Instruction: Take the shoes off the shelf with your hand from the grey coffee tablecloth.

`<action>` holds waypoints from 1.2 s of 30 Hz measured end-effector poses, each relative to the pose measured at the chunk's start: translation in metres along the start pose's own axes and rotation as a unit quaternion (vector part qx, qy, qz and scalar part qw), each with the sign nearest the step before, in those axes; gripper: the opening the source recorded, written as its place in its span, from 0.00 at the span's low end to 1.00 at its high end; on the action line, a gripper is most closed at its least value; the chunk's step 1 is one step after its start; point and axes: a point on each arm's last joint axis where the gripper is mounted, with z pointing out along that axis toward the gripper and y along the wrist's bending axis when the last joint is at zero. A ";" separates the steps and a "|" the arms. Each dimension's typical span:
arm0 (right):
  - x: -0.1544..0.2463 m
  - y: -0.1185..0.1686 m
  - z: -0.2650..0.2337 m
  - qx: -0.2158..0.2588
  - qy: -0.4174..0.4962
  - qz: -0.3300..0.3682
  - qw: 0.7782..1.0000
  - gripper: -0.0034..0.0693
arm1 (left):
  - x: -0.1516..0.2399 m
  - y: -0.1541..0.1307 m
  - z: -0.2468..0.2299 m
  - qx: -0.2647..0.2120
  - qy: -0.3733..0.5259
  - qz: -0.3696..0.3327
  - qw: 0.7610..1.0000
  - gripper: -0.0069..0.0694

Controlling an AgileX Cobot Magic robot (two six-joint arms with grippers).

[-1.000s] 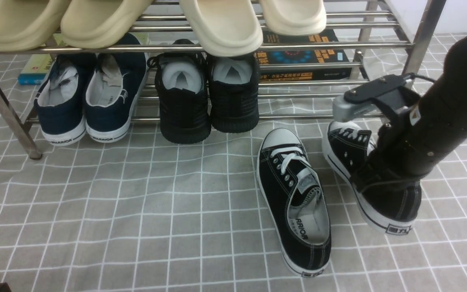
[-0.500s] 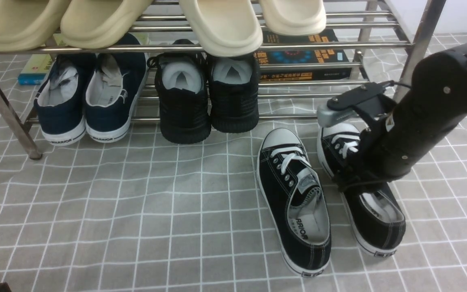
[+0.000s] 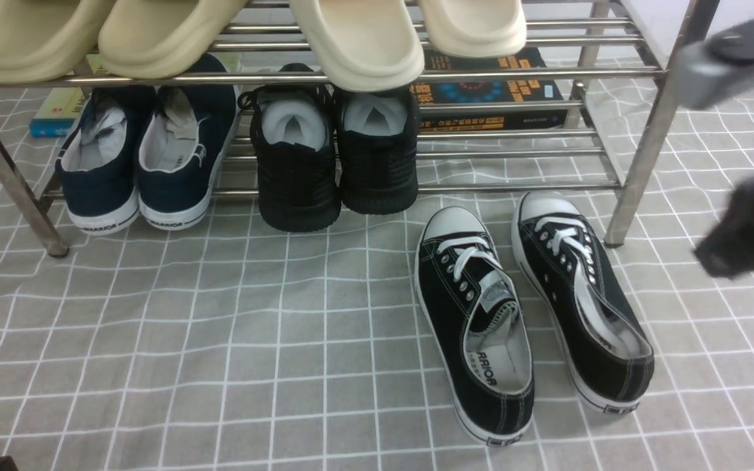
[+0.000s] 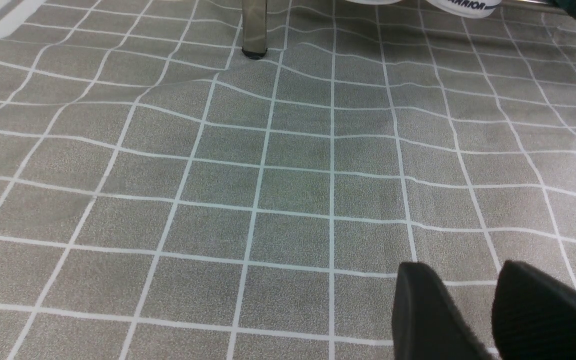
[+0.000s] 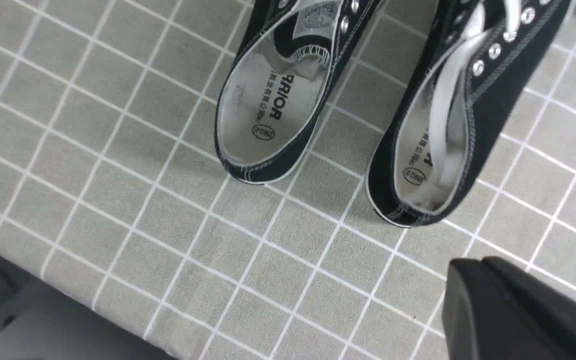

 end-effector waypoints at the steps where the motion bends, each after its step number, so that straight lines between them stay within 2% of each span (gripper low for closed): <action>1: 0.011 0.001 -0.006 0.001 -0.025 0.000 1.000 0.03 | 0.000 0.000 0.000 0.000 0.000 0.000 1.000 0.40; 5: 0.048 0.000 -0.008 0.006 -0.103 0.001 0.995 0.03 | 0.000 0.000 0.000 0.000 0.000 0.000 1.000 0.40; 7: 0.079 -0.002 0.006 0.015 -0.206 0.005 0.978 0.03 | 0.000 0.000 0.000 0.000 0.000 0.000 1.000 0.40; 12: 0.110 -0.009 0.032 0.035 -0.349 0.004 0.936 0.03 | 0.000 0.000 0.000 0.000 0.000 0.000 1.000 0.40; 13: 0.112 -0.010 0.034 0.037 -0.359 0.003 0.933 0.03 | 0.000 0.000 0.000 0.000 0.000 0.000 1.000 0.40; 15: 0.122 -0.012 0.041 0.044 -0.415 0.002 0.909 0.03 | 0.000 0.000 0.000 0.000 0.000 0.000 1.000 0.40; 19: 0.133 -0.014 0.049 0.050 -0.453 0.001 0.890 0.03 | 0.000 0.000 0.000 0.000 0.000 0.000 1.000 0.40; 29: 0.166 -0.017 0.083 0.053 -0.403 0.004 0.914 0.04 | 0.000 0.000 0.000 0.000 0.000 0.000 1.000 0.40; 36: 0.168 -0.017 0.085 0.053 -0.397 0.004 0.916 0.04 | 0.000 0.000 0.000 0.000 0.000 0.000 1.000 0.40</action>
